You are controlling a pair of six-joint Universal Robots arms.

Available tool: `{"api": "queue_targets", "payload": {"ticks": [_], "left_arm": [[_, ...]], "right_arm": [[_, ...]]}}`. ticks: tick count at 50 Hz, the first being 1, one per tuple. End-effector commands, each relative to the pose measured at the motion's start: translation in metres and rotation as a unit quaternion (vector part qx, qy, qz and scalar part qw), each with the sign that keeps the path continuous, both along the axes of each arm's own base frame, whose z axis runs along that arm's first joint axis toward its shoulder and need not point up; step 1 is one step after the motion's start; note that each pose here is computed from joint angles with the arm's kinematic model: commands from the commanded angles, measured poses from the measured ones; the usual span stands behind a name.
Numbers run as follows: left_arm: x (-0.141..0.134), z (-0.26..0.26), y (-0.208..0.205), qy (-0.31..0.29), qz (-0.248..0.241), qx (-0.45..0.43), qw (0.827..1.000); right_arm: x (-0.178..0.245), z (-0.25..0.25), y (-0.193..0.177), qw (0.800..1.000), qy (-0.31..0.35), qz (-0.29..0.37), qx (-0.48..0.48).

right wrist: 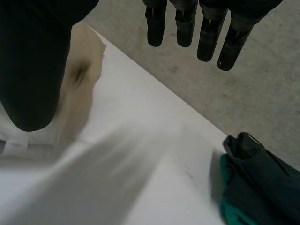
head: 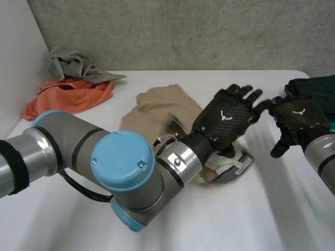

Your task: Fold the laundry.

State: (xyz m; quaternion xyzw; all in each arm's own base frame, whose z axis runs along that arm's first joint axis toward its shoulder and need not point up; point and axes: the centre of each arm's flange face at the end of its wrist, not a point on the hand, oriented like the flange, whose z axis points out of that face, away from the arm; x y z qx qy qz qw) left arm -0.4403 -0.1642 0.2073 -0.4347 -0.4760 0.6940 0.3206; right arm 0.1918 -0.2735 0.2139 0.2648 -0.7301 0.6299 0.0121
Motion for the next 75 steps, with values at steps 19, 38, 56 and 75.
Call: {"api": "queue_targets", "payload": {"ticks": [19,38,56,75], "left_arm": [[0.144,0.049,-0.088,-0.012,0.248,-0.02,0.969],[0.21,-0.085,-0.158,-0.275,0.32,0.105,0.9],[0.179,-0.091,-0.154,-0.209,0.265,0.163,0.927],[0.12,-0.086,-0.139,-0.162,0.257,0.116,0.946]], "right_arm": [[0.054,-0.019,0.055,0.976,-0.074,0.149,0.14],[0.151,-0.029,0.131,0.96,-0.078,0.229,0.138],[0.19,-0.07,0.108,0.982,-0.051,0.17,0.061],[0.08,0.014,0.073,0.992,-0.044,0.111,-0.033]]}}
